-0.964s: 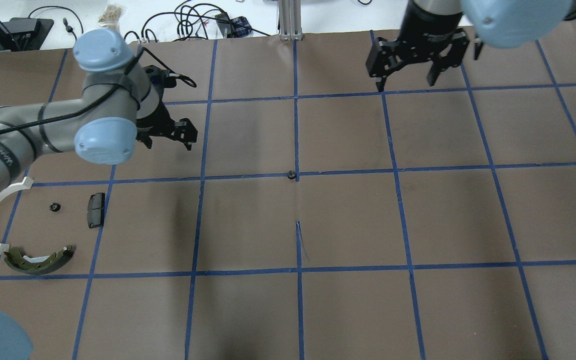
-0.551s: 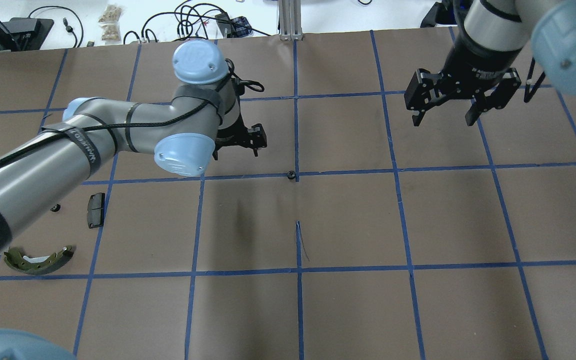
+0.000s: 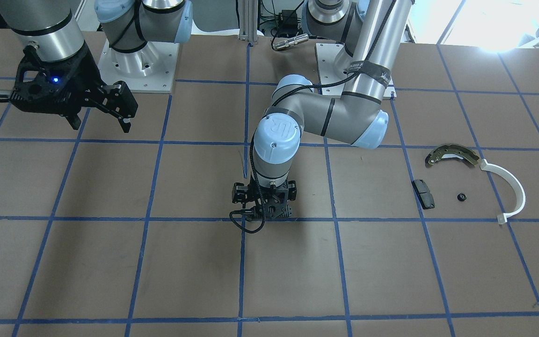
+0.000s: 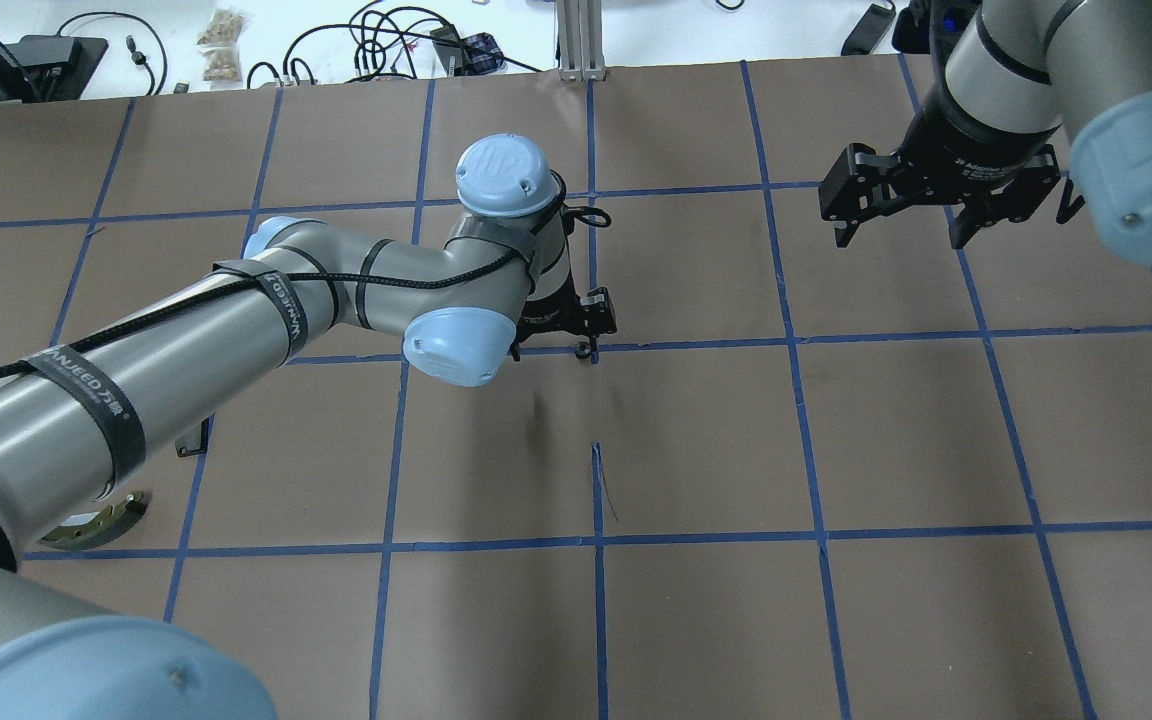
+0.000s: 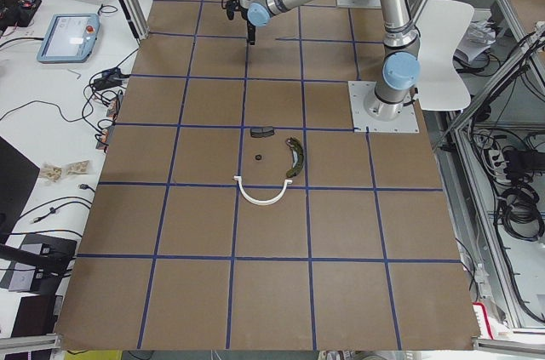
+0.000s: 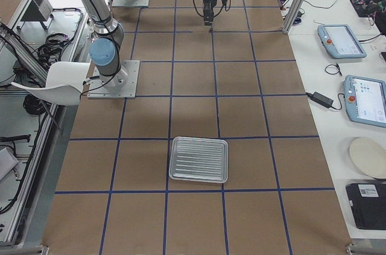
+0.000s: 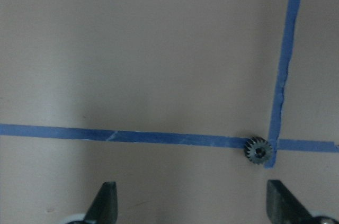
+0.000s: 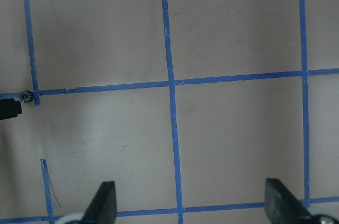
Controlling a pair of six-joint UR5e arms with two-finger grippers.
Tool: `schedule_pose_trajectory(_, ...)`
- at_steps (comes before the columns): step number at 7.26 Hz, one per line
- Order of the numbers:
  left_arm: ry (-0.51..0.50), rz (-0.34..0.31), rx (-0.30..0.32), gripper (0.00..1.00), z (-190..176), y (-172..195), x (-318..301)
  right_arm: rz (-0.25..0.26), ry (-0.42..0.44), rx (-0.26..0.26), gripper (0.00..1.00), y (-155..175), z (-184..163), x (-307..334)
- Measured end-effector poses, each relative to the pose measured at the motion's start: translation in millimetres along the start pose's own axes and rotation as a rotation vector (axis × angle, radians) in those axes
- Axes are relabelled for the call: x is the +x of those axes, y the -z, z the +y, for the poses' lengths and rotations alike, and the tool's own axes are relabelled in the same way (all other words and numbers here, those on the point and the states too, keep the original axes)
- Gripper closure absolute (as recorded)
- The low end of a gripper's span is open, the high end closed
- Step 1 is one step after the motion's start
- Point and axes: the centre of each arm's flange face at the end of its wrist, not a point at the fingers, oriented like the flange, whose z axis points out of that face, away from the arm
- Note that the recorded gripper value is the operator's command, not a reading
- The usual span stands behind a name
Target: Place bearing gear from tray to pile
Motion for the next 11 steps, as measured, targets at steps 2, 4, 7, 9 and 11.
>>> schedule_pose_trajectory(2,-0.02,0.024,0.028,0.0,-1,-20,14,-0.001,0.003,-0.01,0.0,3,-1,0)
schedule_pose_trajectory(4,-0.03,0.029,0.047,0.14,-5,-28,20,-0.005,0.009,-0.012,0.0,3,-1,-1)
schedule_pose_trajectory(7,-0.036,0.023,0.056,0.72,-10,-25,24,-0.01,0.012,-0.005,0.0,6,0,-2)
schedule_pose_trajectory(9,-0.039,0.021,0.053,1.0,-9,-26,26,-0.006,0.008,-0.015,0.0,11,4,-2)
schedule_pose_trajectory(11,-0.04,0.019,0.052,1.0,-8,-23,26,-0.002,0.002,-0.062,0.0,14,10,-1)
